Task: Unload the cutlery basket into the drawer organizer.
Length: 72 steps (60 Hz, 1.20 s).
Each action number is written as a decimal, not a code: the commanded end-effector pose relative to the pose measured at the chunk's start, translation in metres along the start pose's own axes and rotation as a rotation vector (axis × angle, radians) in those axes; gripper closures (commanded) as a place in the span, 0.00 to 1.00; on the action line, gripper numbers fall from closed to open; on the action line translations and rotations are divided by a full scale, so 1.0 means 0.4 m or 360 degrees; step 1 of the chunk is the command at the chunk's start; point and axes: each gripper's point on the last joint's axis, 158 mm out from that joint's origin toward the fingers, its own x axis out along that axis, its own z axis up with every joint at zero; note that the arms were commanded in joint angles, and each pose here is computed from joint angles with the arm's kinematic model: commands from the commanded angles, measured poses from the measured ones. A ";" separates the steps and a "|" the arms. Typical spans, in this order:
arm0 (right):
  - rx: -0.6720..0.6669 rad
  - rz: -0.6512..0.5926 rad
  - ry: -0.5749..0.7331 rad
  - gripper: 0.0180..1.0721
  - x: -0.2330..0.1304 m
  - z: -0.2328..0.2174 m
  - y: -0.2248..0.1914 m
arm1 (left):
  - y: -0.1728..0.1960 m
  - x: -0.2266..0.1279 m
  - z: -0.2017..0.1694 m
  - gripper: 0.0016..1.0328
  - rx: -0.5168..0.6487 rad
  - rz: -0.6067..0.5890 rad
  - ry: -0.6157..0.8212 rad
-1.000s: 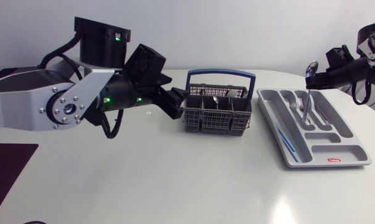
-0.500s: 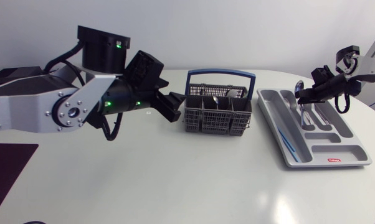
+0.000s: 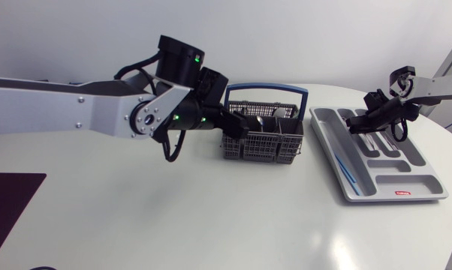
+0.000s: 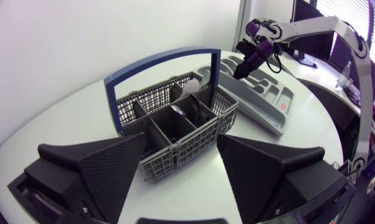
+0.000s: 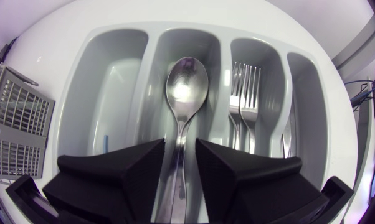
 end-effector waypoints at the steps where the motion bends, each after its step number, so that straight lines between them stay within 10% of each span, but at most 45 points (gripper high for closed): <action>1: 0.0038 -0.0018 -0.0004 0.33 -0.010 0.007 -0.002 | -0.010 0.041 0.019 0.21 -0.0163 -0.0037 0.0014; 22: 0.0007 0.0003 -0.0116 0.05 -0.139 0.016 0.091 | -0.003 0.170 0.039 0.21 -0.0451 -0.0126 0.0046; 40: -0.0068 0.0050 -0.0171 0.05 -0.207 -0.002 0.194 | -0.004 0.269 0.000 0.25 -0.0521 -0.0141 0.0110; 72: -0.0127 0.0067 -0.0213 0.05 -0.250 -0.028 0.252 | 0.003 0.373 0.004 0.72 -0.0659 -0.0157 0.0093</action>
